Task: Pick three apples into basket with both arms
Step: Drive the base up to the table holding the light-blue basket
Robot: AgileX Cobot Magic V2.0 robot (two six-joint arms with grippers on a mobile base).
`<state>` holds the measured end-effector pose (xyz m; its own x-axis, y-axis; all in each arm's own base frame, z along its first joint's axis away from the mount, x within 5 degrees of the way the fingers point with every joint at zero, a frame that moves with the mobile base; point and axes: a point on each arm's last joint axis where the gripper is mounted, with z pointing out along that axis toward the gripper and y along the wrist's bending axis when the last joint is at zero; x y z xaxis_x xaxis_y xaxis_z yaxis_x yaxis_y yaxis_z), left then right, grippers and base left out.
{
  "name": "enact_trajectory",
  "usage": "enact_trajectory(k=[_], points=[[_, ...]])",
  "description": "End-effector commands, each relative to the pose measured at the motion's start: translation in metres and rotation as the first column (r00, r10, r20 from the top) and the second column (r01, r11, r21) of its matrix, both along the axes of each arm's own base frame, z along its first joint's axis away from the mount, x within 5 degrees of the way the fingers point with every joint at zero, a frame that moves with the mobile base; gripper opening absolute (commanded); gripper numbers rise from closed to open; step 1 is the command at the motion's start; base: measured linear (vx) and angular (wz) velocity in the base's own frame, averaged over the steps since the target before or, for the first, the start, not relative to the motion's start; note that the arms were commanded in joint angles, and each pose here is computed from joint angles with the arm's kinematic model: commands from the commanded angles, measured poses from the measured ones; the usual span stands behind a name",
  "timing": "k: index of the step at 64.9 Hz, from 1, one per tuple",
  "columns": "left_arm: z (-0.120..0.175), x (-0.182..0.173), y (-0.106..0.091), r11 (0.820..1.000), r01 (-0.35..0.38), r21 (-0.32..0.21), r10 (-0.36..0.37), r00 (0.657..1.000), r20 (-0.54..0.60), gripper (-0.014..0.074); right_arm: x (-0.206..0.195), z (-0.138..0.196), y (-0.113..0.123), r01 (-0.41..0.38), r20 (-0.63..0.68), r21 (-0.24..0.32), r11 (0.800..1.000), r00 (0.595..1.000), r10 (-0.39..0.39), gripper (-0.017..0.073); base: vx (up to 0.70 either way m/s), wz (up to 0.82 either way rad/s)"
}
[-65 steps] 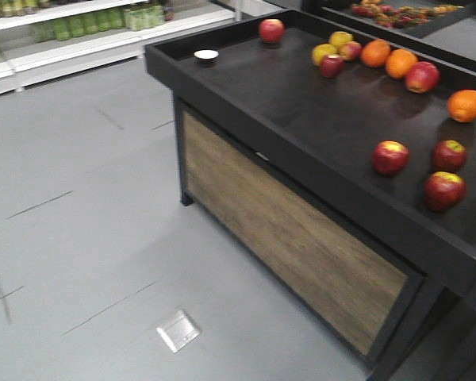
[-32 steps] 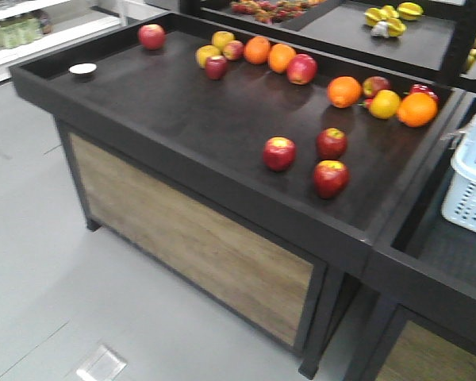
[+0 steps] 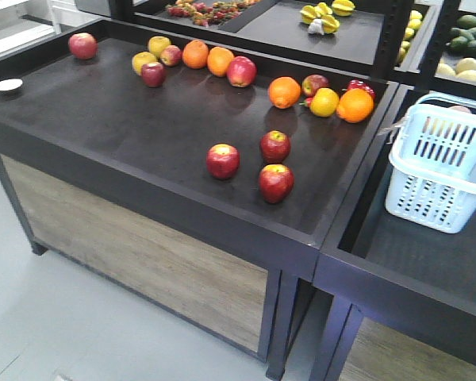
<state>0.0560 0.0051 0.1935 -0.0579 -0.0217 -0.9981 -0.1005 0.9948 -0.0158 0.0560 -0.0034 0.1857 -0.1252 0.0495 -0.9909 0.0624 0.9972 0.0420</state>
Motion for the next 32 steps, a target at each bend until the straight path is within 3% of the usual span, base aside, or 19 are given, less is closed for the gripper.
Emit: enact_trajectory(k=[1,32], points=[[-0.0006,0.0,0.0003,1.0,-0.001,-0.005,0.001,0.998,0.064,-0.0006,0.0003,0.0037,-0.0003,0.005,0.074,-0.01,1.0,0.997,-0.004,-0.0004,0.04,-0.15],[-0.0006,0.0,0.0003,1.0,-0.001,-0.005,0.001,0.998,0.064,-0.0006,0.0002,0.0034,-0.0003,0.005,0.071,-0.01,1.0,0.997,-0.005,-0.0004,0.06,-0.24]])
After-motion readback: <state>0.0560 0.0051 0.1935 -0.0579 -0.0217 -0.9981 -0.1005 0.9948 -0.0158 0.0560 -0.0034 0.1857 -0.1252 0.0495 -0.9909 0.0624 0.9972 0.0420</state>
